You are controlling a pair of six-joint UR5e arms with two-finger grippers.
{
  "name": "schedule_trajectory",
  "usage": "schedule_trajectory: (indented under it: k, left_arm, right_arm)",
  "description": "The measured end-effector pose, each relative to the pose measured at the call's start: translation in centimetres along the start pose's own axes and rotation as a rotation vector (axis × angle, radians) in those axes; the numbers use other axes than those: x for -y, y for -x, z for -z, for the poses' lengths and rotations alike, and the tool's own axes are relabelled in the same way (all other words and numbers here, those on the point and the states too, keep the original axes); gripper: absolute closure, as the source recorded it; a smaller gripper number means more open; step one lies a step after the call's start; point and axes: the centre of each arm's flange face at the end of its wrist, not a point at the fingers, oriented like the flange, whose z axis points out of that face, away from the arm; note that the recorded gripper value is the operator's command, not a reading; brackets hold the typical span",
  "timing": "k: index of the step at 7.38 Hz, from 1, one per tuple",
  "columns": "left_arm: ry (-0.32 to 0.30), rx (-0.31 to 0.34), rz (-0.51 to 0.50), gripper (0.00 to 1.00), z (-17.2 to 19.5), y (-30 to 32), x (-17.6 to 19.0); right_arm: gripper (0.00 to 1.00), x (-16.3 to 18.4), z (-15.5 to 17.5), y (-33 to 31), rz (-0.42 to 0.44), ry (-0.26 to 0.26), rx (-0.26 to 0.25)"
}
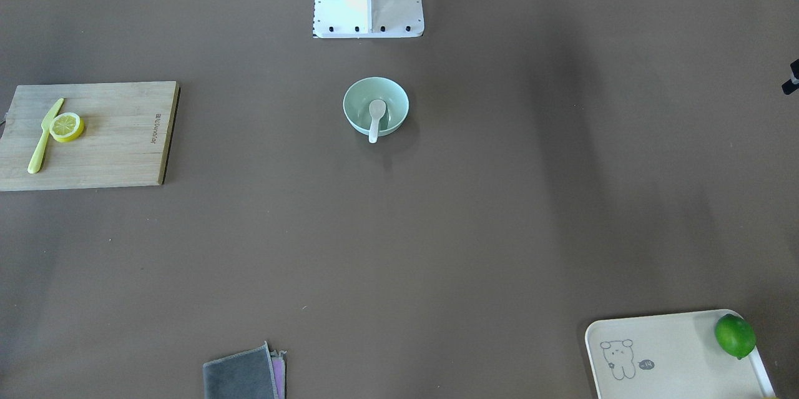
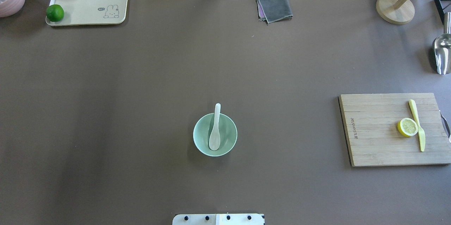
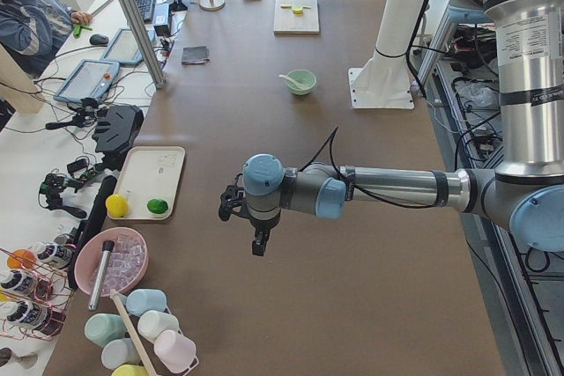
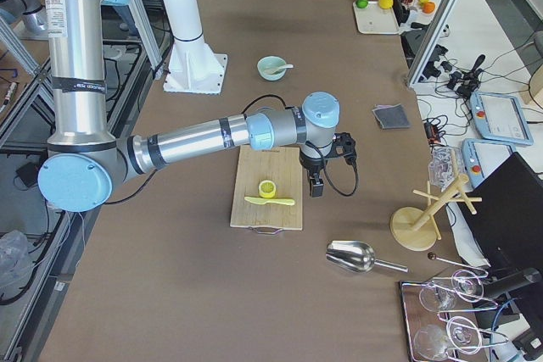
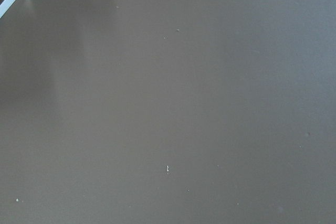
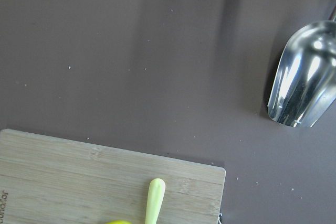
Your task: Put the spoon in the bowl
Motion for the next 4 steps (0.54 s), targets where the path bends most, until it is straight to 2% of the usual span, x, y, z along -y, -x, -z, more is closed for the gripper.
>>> schedule_trajectory:
  k: [2, 4]
  left_arm:
    - [-0.015, 0.003, 0.007, 0.02, 0.69, 0.31, -0.04]
    - [-0.018, 0.007, 0.011, 0.02, 0.80, 0.57, -0.10]
  right_arm:
    - [0.00, -0.11, 0.02, 0.17, 0.001, 0.002, 0.026]
    - [0.00, -0.14, 0.16, 0.06, 0.000, 0.000, 0.030]
